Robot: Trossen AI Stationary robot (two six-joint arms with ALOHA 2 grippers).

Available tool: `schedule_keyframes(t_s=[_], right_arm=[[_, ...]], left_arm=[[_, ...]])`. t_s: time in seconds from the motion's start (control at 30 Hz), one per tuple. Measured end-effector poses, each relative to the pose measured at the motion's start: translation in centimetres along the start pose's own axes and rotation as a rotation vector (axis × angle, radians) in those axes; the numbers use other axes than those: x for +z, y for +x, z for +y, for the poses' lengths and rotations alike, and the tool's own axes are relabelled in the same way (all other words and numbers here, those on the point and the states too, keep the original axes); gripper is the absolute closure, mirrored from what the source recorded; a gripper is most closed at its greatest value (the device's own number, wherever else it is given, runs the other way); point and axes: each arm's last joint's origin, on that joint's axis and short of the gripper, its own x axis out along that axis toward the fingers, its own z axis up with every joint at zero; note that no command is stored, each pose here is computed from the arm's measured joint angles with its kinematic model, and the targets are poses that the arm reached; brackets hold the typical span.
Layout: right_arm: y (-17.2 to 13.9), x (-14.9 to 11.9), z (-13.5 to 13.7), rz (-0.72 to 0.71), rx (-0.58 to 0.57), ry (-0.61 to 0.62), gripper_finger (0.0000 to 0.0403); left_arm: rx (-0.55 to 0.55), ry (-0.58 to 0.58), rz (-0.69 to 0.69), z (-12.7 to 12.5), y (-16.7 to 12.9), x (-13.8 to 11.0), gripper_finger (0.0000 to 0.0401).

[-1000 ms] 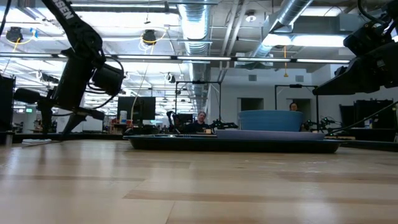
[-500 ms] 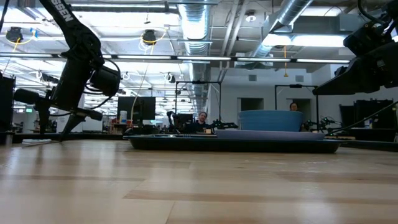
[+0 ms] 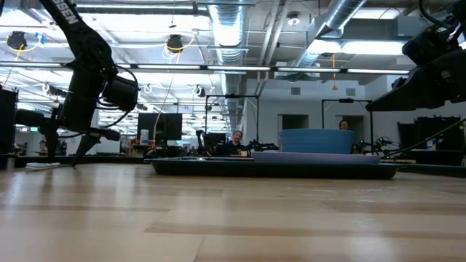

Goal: Set up tray
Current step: Put the green knife on the black napkin

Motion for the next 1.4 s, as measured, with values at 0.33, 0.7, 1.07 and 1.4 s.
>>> schedule_keyframes(t_s=[0.33, 0.7, 1.07, 1.4], right_arm=[[0.0, 0.0, 0.0, 0.0, 0.0, 0.0, 0.0296], [0.0, 0.0, 0.0, 0.0, 0.0, 0.0, 0.0296], [0.0, 0.0, 0.0, 0.0, 0.0, 0.0, 0.0296], [0.0, 0.0, 0.0, 0.0, 0.0, 0.0, 0.0296]], left_arm=[[-0.008, 0.028, 0.007, -0.2, -0.1, 0.0, 0.0222], [-0.036, 0.025, 0.014, -0.5, -0.1, 0.0, 0.0324], [-0.057, 0.067, 0.01, -0.7, -0.1, 0.0, 0.0385], [-0.114, 0.067, 0.009, -2.5, -2.0, 0.2, 0.0391]])
